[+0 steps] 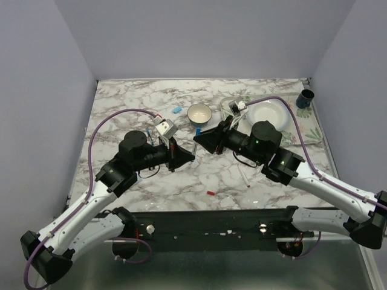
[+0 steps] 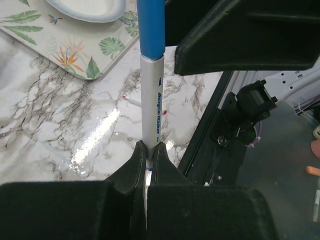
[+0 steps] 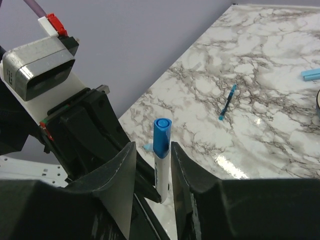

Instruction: Insert the pens into the pen caps

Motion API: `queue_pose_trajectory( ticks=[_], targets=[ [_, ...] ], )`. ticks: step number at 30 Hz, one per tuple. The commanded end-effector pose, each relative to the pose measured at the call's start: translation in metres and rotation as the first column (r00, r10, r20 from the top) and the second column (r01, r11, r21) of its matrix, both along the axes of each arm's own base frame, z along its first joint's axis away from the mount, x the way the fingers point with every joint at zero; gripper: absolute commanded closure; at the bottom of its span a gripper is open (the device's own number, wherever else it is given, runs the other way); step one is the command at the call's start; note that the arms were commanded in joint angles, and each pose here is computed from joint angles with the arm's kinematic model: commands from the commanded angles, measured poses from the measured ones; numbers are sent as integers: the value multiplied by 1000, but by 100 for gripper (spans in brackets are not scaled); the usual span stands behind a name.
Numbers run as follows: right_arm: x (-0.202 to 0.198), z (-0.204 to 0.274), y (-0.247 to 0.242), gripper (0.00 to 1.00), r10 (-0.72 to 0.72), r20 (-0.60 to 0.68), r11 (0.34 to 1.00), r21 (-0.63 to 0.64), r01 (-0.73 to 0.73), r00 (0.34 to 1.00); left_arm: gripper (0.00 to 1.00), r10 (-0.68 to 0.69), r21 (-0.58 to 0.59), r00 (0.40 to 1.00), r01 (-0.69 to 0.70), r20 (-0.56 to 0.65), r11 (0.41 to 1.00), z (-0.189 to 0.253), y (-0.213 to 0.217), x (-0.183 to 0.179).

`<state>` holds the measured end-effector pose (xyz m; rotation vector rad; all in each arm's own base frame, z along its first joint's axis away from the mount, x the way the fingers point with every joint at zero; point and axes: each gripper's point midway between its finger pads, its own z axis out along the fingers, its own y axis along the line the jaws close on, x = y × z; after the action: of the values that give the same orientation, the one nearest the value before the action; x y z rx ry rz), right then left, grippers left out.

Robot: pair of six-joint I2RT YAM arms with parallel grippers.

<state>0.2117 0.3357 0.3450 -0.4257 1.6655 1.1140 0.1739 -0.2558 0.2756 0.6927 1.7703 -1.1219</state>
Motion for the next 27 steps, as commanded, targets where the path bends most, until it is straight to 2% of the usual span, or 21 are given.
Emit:
queue_pose_trajectory(
  ticks=[1,4,14,25,26,27],
  targets=[
    [-7,-6,-2,53,16,-9,1000,-17,-16,1000,100,20,-20,998,-19,54,1000,11,2,4],
    [-10,-5,0,49,31,-13,1000,-3,-31,999,100,15,-29,998,-13,62,1000,13,2,2],
    [-12,-9,7,52,55,-31,998,5,-55,998,100,-7,-64,996,13,89,998,22,2,-5],
    [-15,-7,19,64,104,-33,994,25,-103,994,100,-8,-74,995,15,101,997,25,3,-6],
    [-15,-7,20,66,106,-31,994,27,-105,994,100,-8,-73,995,15,100,997,24,2,-6],
    [-15,-5,21,72,109,-27,994,32,-108,994,100,-6,-72,995,14,97,997,24,2,-5]
  ],
)
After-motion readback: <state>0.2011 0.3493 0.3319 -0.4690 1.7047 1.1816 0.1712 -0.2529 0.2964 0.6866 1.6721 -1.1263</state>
